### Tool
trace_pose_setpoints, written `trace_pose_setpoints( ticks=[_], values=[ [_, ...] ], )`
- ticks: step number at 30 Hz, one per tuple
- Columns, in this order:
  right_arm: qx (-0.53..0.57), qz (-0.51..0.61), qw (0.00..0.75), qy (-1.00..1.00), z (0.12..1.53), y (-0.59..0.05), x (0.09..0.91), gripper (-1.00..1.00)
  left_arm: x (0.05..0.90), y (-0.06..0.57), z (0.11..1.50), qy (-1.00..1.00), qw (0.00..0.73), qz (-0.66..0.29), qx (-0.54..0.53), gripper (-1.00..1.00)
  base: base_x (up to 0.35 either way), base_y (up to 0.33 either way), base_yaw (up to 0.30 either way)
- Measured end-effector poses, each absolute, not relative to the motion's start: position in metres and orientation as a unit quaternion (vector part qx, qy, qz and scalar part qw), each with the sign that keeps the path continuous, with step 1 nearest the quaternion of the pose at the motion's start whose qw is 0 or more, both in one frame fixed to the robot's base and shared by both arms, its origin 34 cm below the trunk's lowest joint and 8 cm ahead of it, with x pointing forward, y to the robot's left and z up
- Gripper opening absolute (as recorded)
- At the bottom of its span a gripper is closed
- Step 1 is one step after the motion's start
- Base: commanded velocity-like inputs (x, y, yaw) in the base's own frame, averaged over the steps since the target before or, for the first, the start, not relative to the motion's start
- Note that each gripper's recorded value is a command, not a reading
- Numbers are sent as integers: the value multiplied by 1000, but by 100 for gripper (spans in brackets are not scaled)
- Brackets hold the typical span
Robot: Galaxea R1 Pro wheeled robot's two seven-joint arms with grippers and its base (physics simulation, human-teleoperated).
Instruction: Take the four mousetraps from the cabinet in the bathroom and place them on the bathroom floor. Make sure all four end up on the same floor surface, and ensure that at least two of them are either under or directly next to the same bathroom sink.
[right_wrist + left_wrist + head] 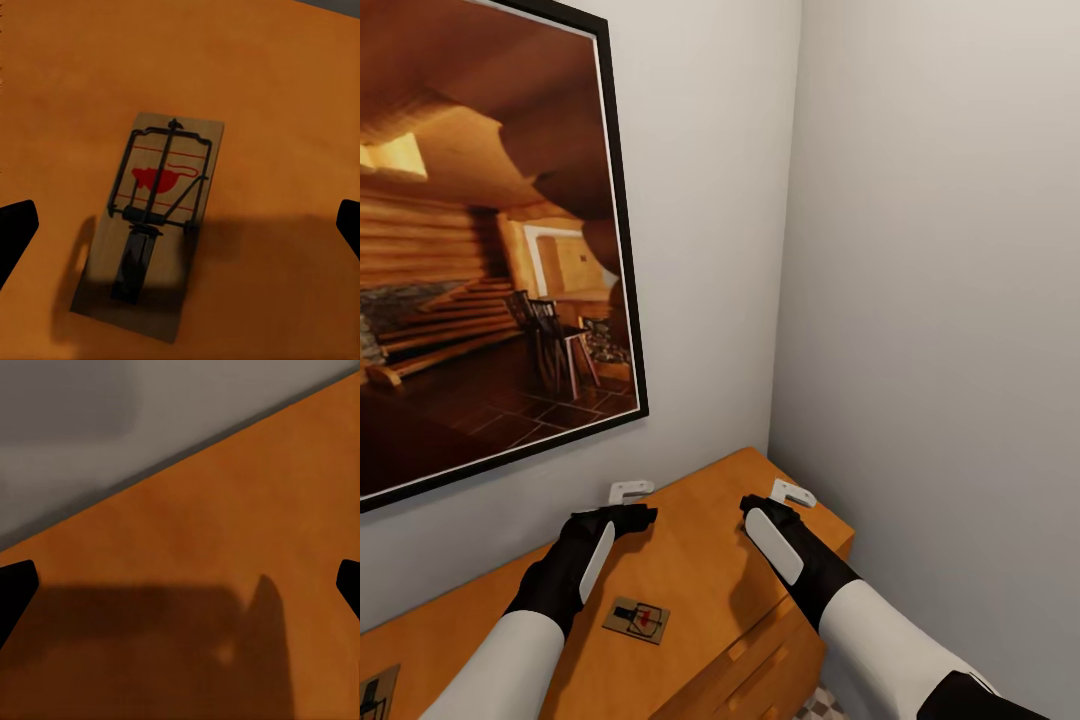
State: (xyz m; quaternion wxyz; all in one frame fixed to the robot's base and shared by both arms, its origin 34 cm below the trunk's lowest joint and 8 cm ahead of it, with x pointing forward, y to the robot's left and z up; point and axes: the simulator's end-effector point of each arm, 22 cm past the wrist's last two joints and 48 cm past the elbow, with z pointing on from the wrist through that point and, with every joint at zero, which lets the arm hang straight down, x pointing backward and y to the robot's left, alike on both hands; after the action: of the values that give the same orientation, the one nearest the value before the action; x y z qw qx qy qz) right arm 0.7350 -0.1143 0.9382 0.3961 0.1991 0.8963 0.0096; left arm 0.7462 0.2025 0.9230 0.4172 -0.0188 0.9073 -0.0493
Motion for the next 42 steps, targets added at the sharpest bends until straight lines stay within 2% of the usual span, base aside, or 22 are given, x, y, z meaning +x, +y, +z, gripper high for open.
trace_pose_setpoints(
  ticks=[22, 42],
  values=[
    [153, 1, 410, 899, 939, -96, 732, 100, 746, 203, 923, 907, 418, -49, -19, 100, 0, 0, 0],
    [133, 38, 417, 898, 937, -78, 738, 100, 748, 203, 918, 907, 418, -49, -19, 100, 0, 0, 0]
  ],
)
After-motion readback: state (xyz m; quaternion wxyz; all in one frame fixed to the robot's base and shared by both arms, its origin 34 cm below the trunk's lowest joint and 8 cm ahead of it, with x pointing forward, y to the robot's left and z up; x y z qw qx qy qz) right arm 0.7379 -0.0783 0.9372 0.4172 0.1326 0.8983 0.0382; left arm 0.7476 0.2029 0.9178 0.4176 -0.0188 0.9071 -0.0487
